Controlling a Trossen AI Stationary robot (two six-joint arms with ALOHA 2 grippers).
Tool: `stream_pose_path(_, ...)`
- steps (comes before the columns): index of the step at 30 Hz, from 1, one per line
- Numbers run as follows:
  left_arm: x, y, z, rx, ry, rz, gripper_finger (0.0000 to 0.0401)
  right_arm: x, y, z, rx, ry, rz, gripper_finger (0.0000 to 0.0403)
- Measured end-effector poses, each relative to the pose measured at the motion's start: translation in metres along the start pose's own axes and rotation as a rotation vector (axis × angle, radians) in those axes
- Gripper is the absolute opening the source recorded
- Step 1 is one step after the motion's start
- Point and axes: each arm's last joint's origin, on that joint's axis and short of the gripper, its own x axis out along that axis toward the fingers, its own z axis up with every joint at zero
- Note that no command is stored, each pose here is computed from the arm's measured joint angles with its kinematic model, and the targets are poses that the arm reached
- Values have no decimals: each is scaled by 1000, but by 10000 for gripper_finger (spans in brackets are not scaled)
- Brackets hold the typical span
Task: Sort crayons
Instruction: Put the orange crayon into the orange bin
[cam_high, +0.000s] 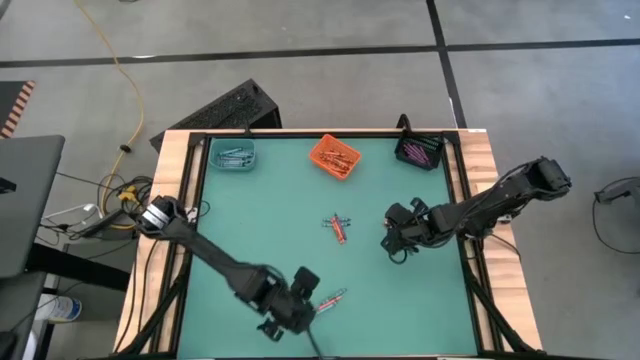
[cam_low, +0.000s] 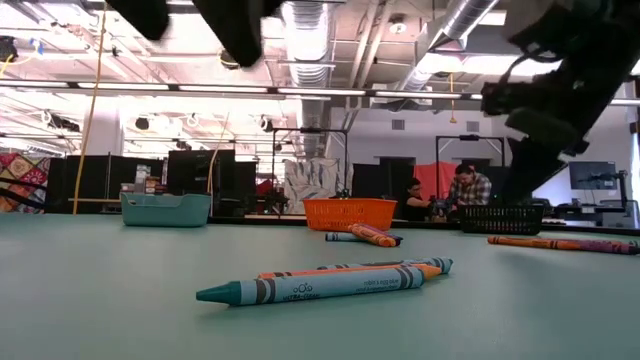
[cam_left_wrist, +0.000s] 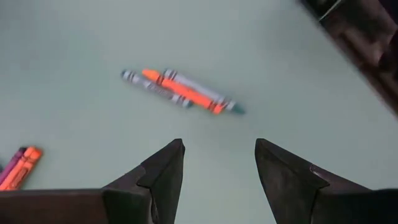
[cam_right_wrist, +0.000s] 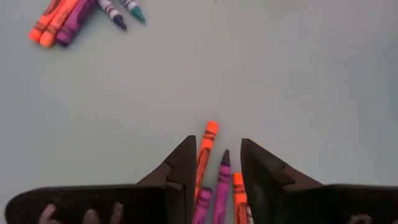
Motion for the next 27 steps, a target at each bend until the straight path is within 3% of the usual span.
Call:
stream_pose_path(10,-7,-40,6,46,-30,76,187,12,-4,2,55,8,48,118)
stream_pose_path(27,-8,-46,6,19,-35,74,187,19,-7,-11,86,38,77,118)
